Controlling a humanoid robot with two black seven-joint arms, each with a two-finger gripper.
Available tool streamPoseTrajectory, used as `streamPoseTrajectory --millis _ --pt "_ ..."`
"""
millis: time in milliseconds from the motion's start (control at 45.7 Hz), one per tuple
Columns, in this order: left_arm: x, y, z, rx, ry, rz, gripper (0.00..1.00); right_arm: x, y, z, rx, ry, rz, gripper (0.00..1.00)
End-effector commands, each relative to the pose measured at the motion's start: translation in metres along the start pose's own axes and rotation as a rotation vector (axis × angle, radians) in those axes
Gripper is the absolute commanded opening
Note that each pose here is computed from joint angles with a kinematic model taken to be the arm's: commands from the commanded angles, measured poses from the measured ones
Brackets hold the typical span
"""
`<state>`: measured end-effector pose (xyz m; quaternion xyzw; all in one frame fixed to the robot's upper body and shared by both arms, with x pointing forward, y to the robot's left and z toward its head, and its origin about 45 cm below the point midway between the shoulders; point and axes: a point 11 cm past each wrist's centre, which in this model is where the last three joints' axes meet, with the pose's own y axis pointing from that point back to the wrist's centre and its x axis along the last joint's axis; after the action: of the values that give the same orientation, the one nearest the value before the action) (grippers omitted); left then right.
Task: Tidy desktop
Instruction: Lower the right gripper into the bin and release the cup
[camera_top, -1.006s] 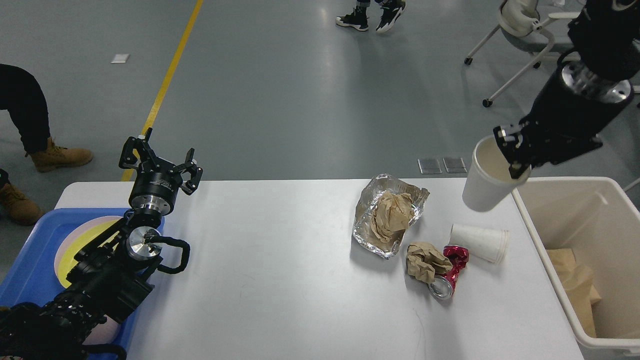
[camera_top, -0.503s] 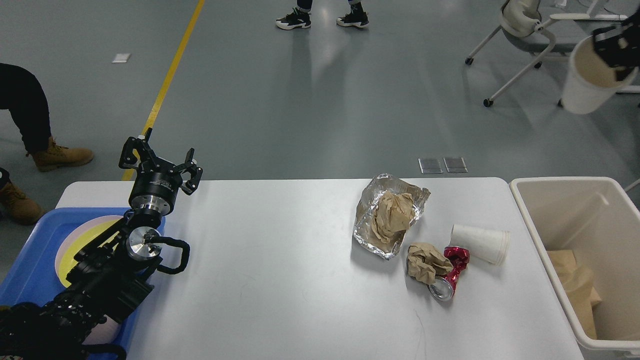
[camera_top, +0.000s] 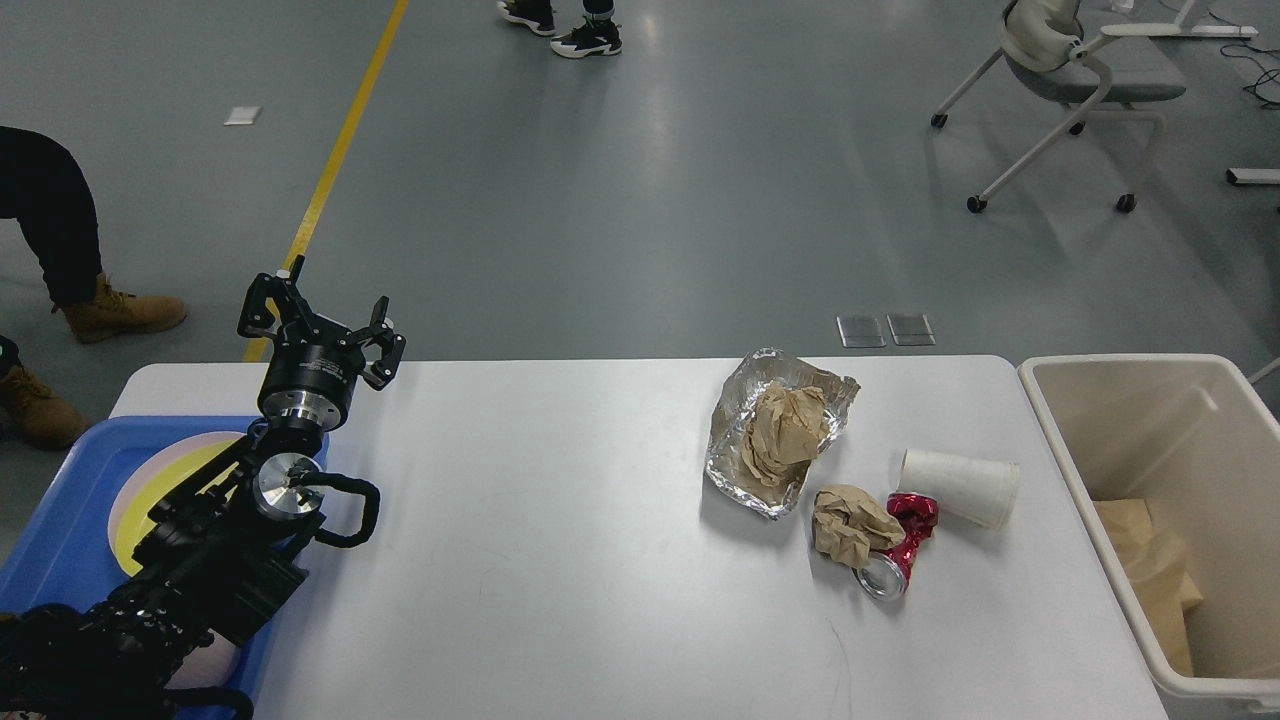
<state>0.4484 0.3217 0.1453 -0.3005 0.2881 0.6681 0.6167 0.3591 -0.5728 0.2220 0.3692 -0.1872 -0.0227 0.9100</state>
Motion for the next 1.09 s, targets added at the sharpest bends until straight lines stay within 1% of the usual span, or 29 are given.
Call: streamPoseTrajectory --millis 0,66,219,372,591,788,809,853,897,962,984,1006,1072 --pt "0.000 0.000 0.000 0.000 -0.001 0.001 0.96 -0.045 -0.034 -0.049 0.016 0.093 0.037 0.00" --pt "0.000 0.000 0.000 0.000 -0.001 0.001 0.96 -0.066 -0.046 -0.060 0.023 0.118 0.031 0.00" --pt "0.000 0.000 0.000 0.000 0.000 0.000 0.96 -0.099 -0.059 -0.089 0.061 0.155 0.035 0.00" --pt "0.000 0.000 0.000 0.000 0.000 0.000 0.96 -0.118 -0.067 -0.101 0.074 0.176 0.039 0.00" --pt "0.000 0.000 0.000 0.000 0.000 0.000 0.96 -0.137 -0.075 -0.106 0.085 0.169 0.016 0.00" --pt "0.000 0.000 0.000 0.000 0.000 0.000 0.96 -0.141 -0.077 -0.109 0.099 0.145 0.018 0.00" --pt "0.000 0.000 0.000 0.000 0.000 0.000 0.96 -0.142 -0.077 -0.111 0.100 0.145 0.022 0.06" --pt "0.000 0.000 0.000 0.000 -0.001 0.001 0.96 -0.144 -0.078 -0.113 0.103 0.142 0.032 0.26" --pt "0.000 0.000 0.000 0.000 0.000 0.000 0.96 -0.146 -0.079 -0.114 0.106 0.133 0.051 0.43" --pt "0.000 0.000 0.000 0.000 0.000 0.000 0.96 -0.144 -0.079 -0.115 0.117 0.107 0.084 0.63" --pt "0.000 0.000 0.000 -0.001 0.000 0.000 0.96 -0.144 -0.080 -0.115 0.119 0.101 0.087 0.67" --pt "0.000 0.000 0.000 0.000 0.000 0.000 0.96 -0.145 -0.080 -0.115 0.120 0.096 0.088 0.69" --pt "0.000 0.000 0.000 0.000 0.000 0.000 0.96 -0.154 -0.084 -0.114 0.117 0.096 0.073 0.70"
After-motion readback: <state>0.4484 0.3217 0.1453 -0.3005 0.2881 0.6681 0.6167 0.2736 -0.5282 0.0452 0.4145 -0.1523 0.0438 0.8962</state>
